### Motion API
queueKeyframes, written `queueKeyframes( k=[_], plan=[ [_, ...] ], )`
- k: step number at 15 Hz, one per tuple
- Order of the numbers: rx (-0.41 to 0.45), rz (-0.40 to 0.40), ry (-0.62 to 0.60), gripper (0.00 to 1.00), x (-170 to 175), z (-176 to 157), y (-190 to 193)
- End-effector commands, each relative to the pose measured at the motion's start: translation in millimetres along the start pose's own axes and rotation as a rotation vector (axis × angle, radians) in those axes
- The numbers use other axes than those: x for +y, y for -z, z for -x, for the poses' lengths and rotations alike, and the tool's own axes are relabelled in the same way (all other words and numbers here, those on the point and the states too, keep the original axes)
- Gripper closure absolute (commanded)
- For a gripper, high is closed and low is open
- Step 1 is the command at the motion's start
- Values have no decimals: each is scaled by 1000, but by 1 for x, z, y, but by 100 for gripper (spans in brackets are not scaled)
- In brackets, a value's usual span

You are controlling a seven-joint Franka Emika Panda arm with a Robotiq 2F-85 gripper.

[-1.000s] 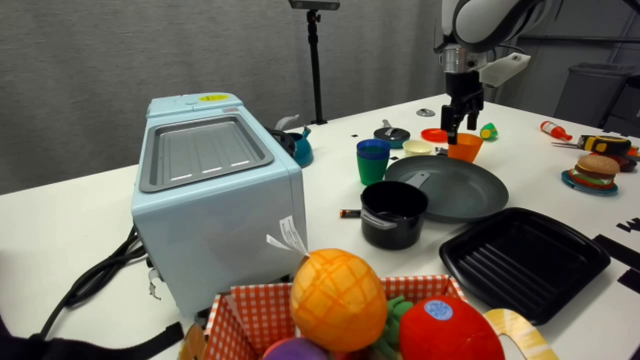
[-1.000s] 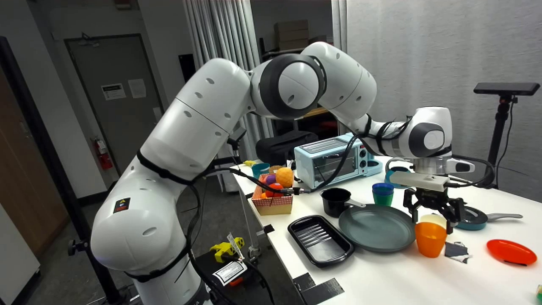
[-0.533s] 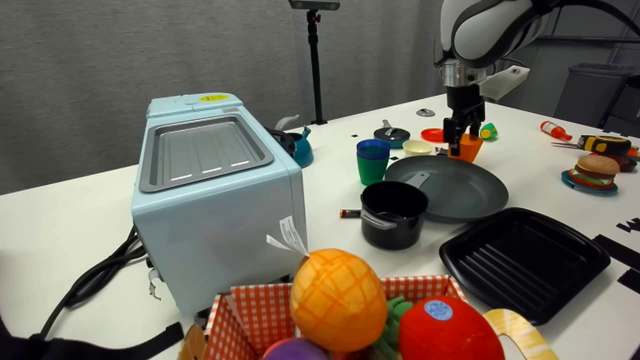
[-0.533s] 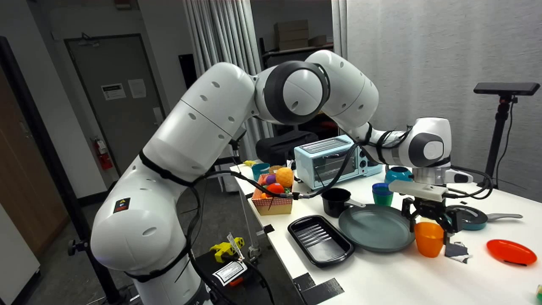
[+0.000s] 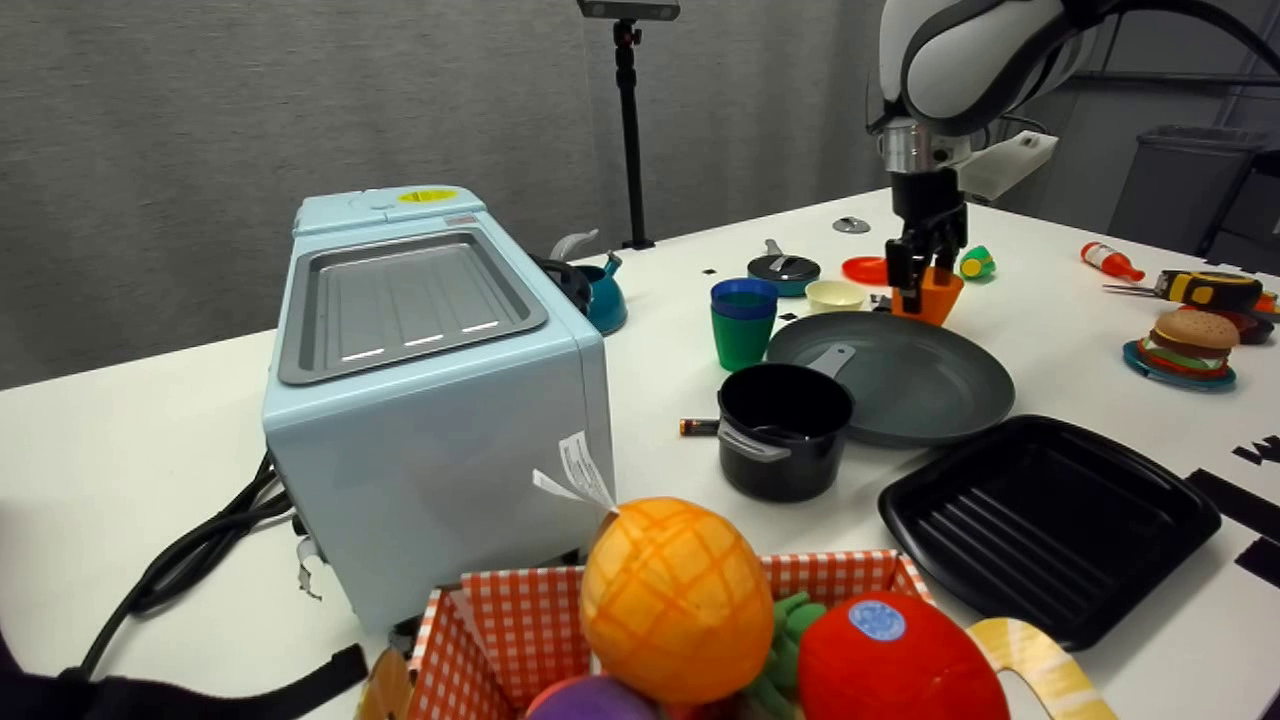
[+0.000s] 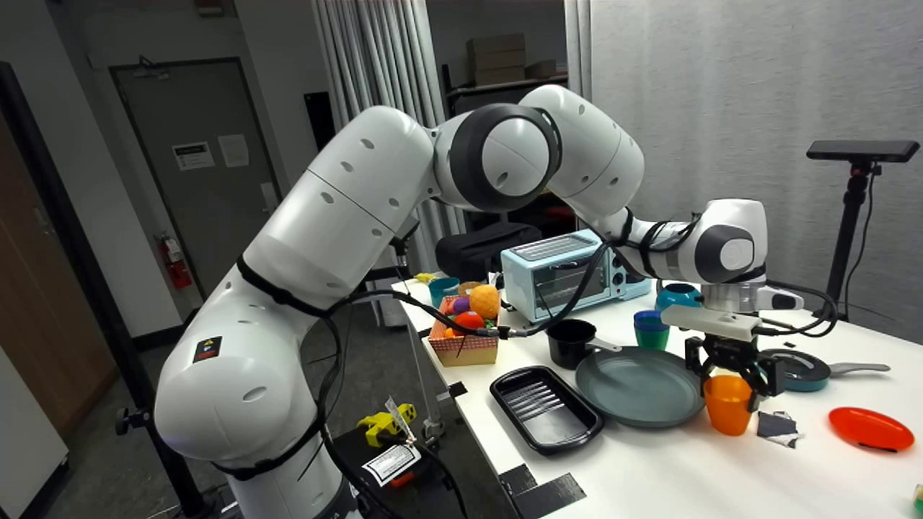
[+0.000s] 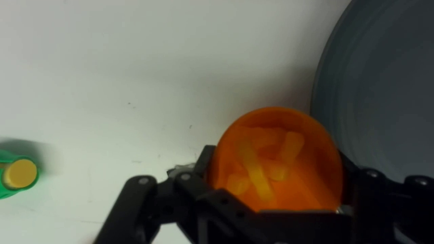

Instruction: Pour some of the content from the orange cup onto the plate, pick up one object and put it on the small plate and pour it back onto the big plate, and then pour the rest of the content from the orange cup.

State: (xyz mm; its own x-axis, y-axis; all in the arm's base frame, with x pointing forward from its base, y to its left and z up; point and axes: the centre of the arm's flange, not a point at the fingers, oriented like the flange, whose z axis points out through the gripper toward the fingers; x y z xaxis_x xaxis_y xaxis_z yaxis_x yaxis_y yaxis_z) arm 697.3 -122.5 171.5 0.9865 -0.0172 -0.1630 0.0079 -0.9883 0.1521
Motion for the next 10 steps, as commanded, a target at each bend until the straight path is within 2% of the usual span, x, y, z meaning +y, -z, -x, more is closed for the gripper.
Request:
queueKeyframes(
  k=[1, 7, 10],
  plan=[
    [48, -29, 34, 47, -3, 6, 29],
    [154, -62, 125, 47, -26, 21, 94],
    [202, -58, 197, 47, -45, 34, 108]
  ],
)
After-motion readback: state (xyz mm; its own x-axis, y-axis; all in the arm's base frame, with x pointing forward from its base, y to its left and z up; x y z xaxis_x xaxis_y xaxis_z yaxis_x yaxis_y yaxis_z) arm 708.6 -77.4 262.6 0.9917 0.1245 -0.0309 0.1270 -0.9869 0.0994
